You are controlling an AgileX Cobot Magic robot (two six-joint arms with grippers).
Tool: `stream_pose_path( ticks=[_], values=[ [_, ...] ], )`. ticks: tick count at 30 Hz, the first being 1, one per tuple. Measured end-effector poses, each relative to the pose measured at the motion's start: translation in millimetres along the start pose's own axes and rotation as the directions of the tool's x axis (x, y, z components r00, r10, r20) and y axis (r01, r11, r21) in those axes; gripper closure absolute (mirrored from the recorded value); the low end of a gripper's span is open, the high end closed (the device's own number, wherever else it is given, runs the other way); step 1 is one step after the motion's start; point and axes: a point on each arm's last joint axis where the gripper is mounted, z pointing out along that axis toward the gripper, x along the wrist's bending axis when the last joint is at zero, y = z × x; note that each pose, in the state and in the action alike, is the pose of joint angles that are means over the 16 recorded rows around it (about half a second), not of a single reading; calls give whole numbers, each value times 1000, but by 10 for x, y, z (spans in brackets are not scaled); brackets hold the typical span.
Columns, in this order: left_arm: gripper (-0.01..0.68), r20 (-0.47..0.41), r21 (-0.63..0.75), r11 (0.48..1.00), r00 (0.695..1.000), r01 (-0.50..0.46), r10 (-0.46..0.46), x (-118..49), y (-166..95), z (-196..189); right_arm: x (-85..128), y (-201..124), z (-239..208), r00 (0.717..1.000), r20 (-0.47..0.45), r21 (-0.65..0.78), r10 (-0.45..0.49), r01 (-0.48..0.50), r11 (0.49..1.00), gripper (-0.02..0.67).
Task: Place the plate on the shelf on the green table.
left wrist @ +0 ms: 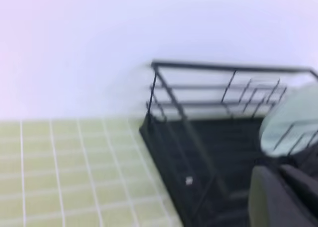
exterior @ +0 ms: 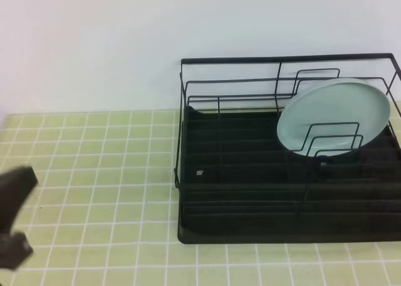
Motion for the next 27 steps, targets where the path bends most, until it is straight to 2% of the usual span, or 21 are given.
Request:
stream_pose_path(
  ticks=[7, 15, 27],
  values=[
    [673, -40, 6, 999, 999, 36, -36, 102, -217, 29, 79, -579, -120, 992, 2, 47, 126, -126, 991, 651],
    [673, -42, 1, 997, 996, 80, -80, 117, -246, 45, 113, -927, -147, 962, 17, 95, 271, -272, 958, 651],
    [673, -41, -20, 998, 997, 66, -66, 107, -242, -25, 137, -1143, -159, 951, 28, 151, 306, -307, 940, 651]
  ],
)
